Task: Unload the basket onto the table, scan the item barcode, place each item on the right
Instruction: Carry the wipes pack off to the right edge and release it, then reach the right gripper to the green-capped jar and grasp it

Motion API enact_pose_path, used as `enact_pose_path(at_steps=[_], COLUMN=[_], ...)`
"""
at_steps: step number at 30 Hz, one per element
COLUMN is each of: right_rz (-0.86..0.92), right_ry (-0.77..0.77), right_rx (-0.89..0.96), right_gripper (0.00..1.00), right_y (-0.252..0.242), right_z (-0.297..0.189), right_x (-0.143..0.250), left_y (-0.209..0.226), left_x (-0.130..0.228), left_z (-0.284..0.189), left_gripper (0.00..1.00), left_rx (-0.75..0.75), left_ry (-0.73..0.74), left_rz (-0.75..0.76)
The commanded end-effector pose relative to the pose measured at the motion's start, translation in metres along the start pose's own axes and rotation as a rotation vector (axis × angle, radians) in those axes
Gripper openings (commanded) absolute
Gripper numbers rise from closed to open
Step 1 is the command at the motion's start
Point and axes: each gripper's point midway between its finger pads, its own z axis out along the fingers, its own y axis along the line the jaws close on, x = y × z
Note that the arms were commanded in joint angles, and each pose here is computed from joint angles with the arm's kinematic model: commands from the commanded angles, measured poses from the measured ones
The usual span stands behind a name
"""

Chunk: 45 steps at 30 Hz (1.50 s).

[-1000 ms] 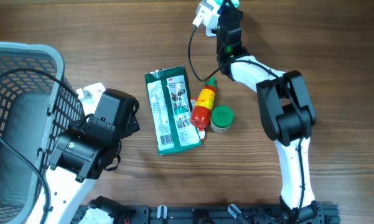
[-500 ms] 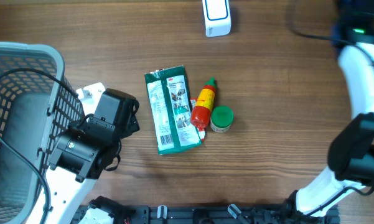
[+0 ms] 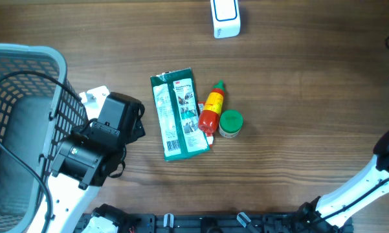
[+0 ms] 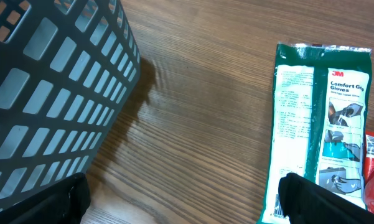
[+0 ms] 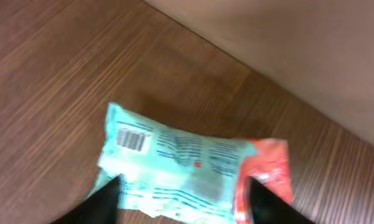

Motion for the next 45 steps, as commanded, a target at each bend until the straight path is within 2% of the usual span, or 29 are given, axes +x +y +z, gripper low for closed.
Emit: enact_pose_path(at_steps=[1, 5, 9, 13, 16, 19, 23, 26, 28, 32, 38, 45], right_rz=[0.088, 0.156, 0.179, 0.143, 0.199, 0.048, -0.262, -0.464, -0.533, -0.673, -0.786, -0.828], right_ry=[-0.091, -0.178, -0.154, -0.018, 0.298, 0.536, 0.641, 0.652, 0.662, 0.671, 0.636, 0.723], right_rx=[-0.101, -0.279, -0.556, -0.713, -0.799, -0.844, -0.78, -0.716, -0.644, -0.621, -0.477, -0.393], right_gripper=[1.0, 1.0, 1.0, 1.0, 1.0, 1.0, 1.0, 1.0, 1.0, 1.0, 0.99, 0.87], right_y=[0.014, 0.043, 0.096, 0.149, 0.186, 0.206, 0.195, 0.193, 0.192, 0.202, 0.205, 0.196], right_z=[-0.046, -0.134, -0.241, -0.327, -0.368, -0.403, -0.418, -0.418, -0.41, -0.403, -0.373, -0.35], right_x=[-0.036, -0.07, -0.062, -0.006, 0.068, 0.14, 0.207, 0.253, 0.286, 0.343, 0.375, 0.405], left_y=[0.004, 0.004, 0.004, 0.004, 0.004, 0.004, 0.004, 0.004, 0.004, 0.004, 0.004, 0.004], left_x=[-0.001, -0.001, -0.001, -0.001, -0.001, -0.001, -0.001, -0.001, -0.001, -0.001, -0.001, -0.001], left_z=[0.001, 0.001, 0.001, 0.001, 0.001, 0.001, 0.001, 0.001, 0.001, 0.001, 0.001, 0.001], left_gripper=[1.0, 1.0, 1.0, 1.0, 1.0, 1.0, 1.0, 1.0, 1.0, 1.0, 1.0, 1.0], left_rx=[-0.016, -0.016, -0.016, -0.016, -0.016, -0.016, -0.016, -0.016, -0.016, -0.016, -0.016, -0.016], left_ry=[-0.008, -0.008, -0.008, -0.008, -0.008, -0.008, -0.008, -0.008, -0.008, -0.008, -0.008, -0.008], left_rz=[-0.02, -0.02, -0.02, -0.02, -0.02, -0.02, -0.02, -0.02, -0.02, -0.02, -0.02, -0.02])
